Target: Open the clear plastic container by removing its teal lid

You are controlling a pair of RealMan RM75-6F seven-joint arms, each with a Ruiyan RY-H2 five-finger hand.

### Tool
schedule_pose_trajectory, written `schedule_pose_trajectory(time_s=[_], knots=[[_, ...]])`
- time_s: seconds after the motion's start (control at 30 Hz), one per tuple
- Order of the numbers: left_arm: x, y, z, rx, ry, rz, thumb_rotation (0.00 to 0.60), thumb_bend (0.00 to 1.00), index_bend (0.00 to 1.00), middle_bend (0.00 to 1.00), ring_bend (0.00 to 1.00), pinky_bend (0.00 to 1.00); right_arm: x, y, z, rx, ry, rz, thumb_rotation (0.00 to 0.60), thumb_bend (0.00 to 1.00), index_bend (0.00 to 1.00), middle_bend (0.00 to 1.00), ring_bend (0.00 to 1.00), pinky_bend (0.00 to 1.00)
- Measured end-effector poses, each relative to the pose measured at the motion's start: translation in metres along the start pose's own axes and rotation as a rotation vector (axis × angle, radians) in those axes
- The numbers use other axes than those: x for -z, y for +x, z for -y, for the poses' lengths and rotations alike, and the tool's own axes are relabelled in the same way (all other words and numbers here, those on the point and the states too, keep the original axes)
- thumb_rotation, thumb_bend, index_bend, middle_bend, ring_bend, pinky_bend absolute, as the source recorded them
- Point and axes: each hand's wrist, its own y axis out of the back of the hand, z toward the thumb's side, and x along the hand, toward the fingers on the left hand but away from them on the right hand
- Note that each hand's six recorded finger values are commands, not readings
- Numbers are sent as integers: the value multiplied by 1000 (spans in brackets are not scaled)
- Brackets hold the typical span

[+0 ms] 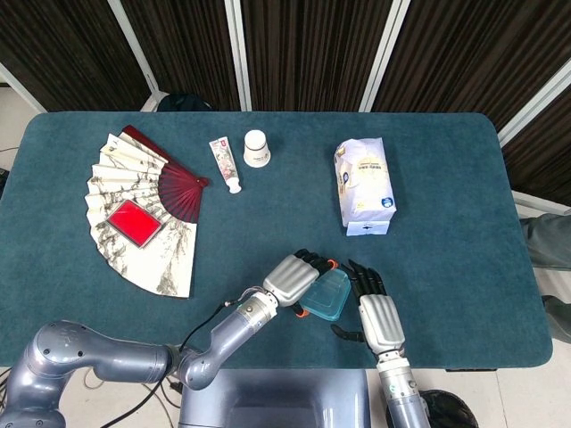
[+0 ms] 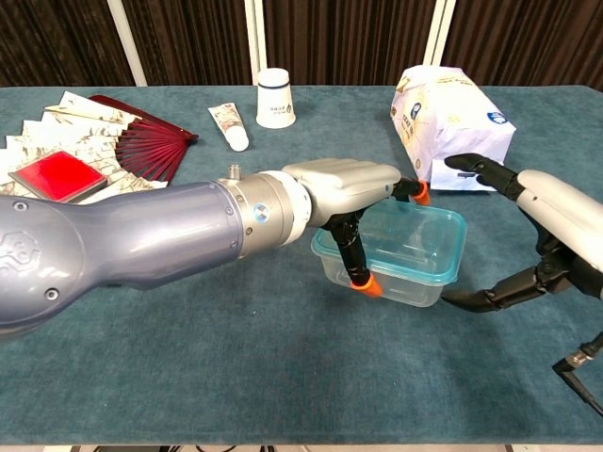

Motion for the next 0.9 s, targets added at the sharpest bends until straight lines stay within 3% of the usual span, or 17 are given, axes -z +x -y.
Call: schedule_pose_trajectory(time_s=[0.9], knots=[[-4, 0, -1, 5, 7, 8, 600, 173, 189, 284, 278, 419, -2, -2, 2, 14, -41, 5, 600, 226, 0, 0, 0, 0]])
